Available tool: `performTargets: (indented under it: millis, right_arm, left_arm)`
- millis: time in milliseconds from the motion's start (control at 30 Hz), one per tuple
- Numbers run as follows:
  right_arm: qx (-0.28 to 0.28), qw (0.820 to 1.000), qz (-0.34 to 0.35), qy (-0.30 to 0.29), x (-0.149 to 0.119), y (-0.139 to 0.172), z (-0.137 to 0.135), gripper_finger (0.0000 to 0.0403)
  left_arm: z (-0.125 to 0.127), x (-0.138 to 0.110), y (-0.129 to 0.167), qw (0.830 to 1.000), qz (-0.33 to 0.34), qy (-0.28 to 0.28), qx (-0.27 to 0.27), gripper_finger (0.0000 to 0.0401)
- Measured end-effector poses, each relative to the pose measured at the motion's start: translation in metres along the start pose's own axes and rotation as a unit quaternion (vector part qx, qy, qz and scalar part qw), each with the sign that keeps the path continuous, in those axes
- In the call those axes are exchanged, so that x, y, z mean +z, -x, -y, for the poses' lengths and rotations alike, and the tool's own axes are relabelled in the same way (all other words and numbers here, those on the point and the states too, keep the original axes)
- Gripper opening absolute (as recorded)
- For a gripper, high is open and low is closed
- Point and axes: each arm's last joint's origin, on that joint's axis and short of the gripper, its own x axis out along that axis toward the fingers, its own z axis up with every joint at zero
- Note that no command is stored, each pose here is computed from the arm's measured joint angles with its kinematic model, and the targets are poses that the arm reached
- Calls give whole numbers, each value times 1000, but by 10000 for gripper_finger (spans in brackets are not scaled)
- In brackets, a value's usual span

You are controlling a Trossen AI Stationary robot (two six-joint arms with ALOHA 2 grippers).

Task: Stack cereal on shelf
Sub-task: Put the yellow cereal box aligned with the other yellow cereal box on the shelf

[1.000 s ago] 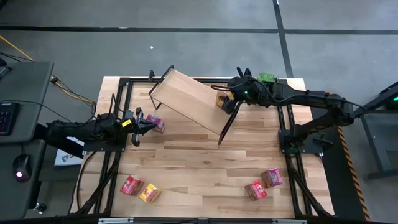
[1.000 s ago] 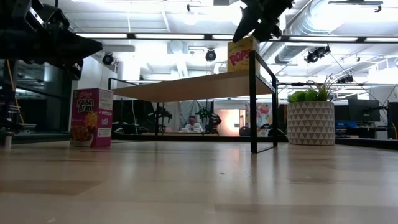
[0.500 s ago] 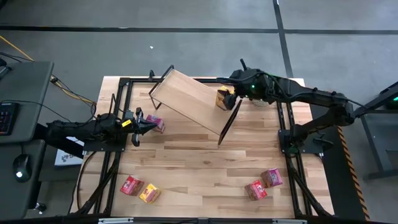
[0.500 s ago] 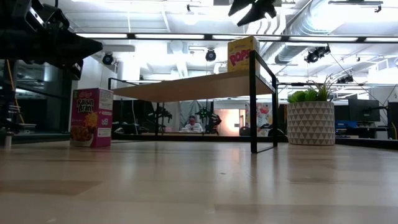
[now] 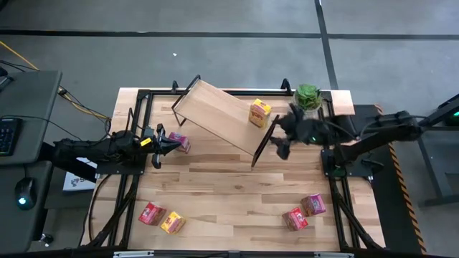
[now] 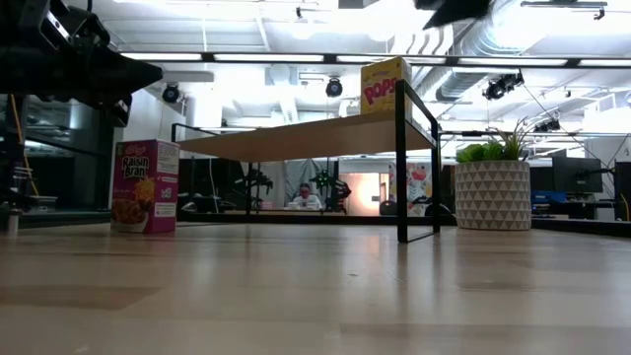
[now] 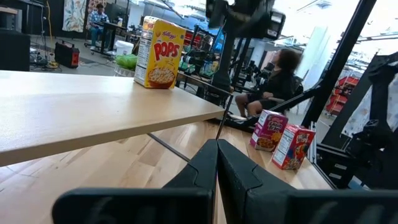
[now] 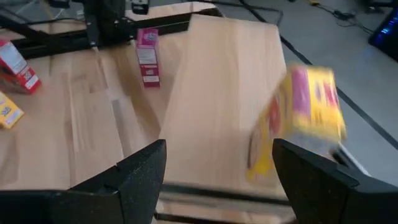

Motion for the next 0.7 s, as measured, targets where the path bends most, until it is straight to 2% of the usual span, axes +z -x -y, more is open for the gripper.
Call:
performTargets:
  millis: [100,167,333,433,567,700]
  right_arm:
    - [3,999,29,-29,-32,5,-2,287]
    - [26,996,62,-50,-49,6,-6,287]
    - [94,975,198,-37,-79,-4,-18,287]
    - [115,950,288,-21,-88,-9,-20,287]
    - [134,921,367,0,-90,-7,-19,287]
    - [138,915,380,5,-88,-5,-19,287]
  left_arm:
    - [0,0,0,1000,0,0,0,3]
    - [0,0,0,1000,0,0,0,3]
    - [0,0,0,1000,0,0,0,3]
    - [0,0,0,1000,0,0,0,3]
    - [0,0,0,1000,1,0,0,3]
    - [0,0,0,1000,2,0,-1,3]
